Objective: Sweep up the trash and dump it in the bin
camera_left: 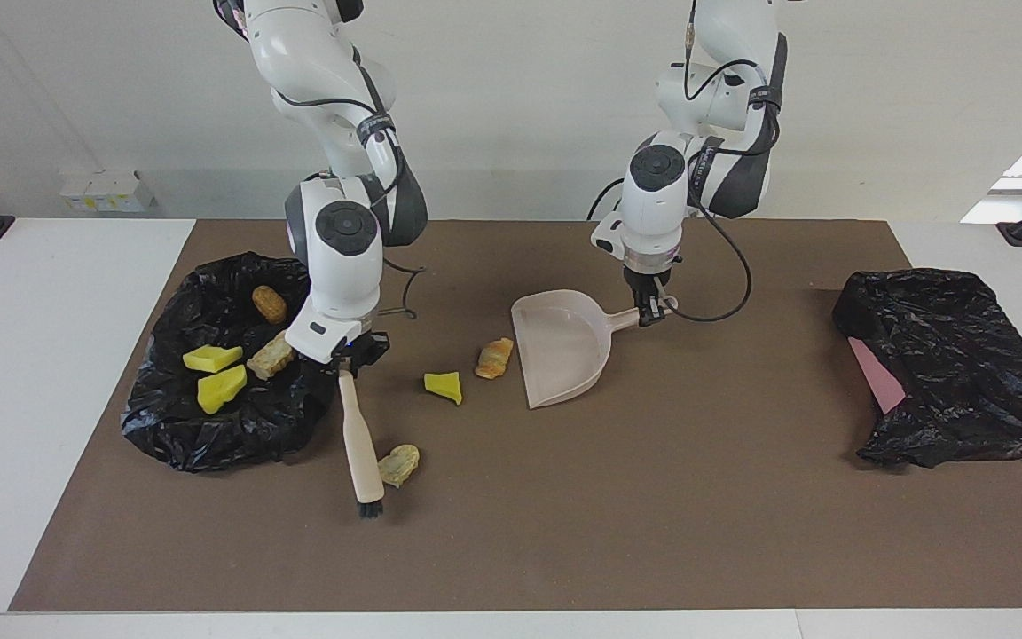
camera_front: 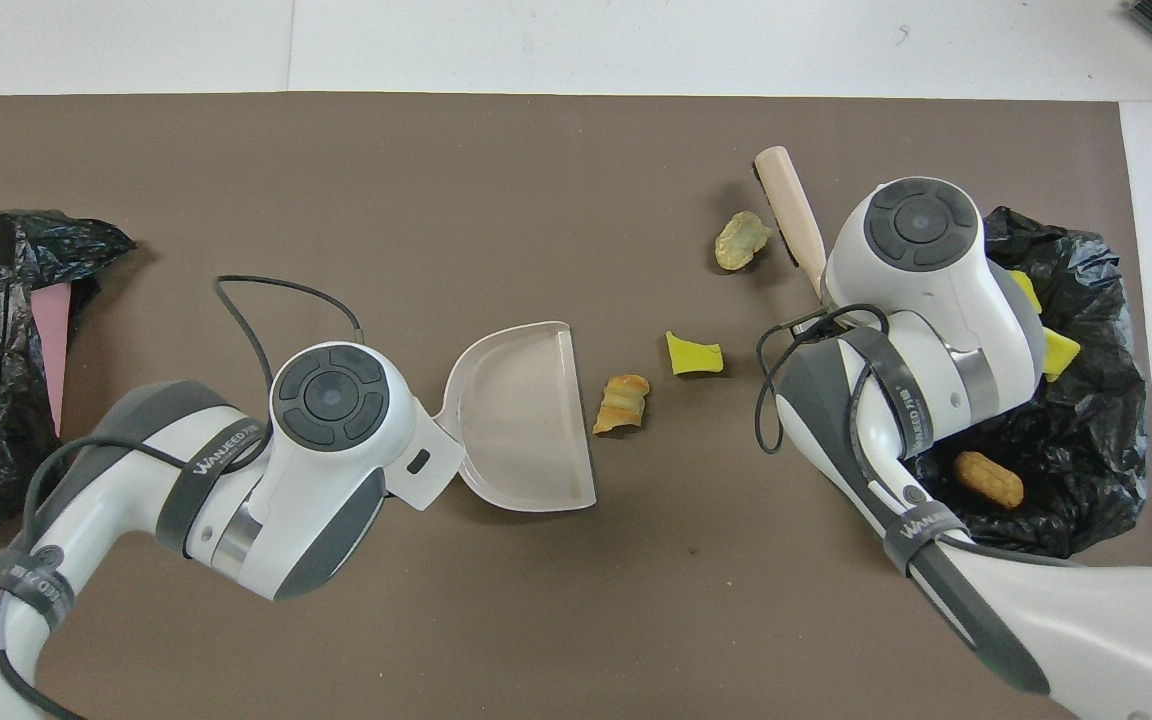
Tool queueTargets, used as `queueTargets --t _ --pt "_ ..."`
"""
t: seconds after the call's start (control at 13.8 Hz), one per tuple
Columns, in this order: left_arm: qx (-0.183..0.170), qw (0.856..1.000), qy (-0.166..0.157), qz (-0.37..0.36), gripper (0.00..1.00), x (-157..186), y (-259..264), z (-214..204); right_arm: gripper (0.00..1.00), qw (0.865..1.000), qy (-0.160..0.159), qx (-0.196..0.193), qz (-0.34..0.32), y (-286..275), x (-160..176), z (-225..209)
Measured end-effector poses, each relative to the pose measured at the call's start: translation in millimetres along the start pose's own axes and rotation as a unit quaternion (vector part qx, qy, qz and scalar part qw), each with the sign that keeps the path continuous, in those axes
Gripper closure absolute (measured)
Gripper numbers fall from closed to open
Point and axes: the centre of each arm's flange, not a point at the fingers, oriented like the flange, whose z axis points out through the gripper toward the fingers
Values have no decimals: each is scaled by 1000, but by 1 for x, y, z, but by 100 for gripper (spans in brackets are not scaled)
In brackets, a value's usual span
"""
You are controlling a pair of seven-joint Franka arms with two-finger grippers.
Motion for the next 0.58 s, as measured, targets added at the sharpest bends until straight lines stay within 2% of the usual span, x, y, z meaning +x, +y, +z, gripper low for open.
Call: queueTargets --t 0.43,0.58 --pt "0 999 -1 -36 68 8 8 1 74 999 -17 5 -48 -13 -14 21" --pt "1 999 -1 -47 68 14 16 1 74 997 -38 18 -59 -37 -26 17"
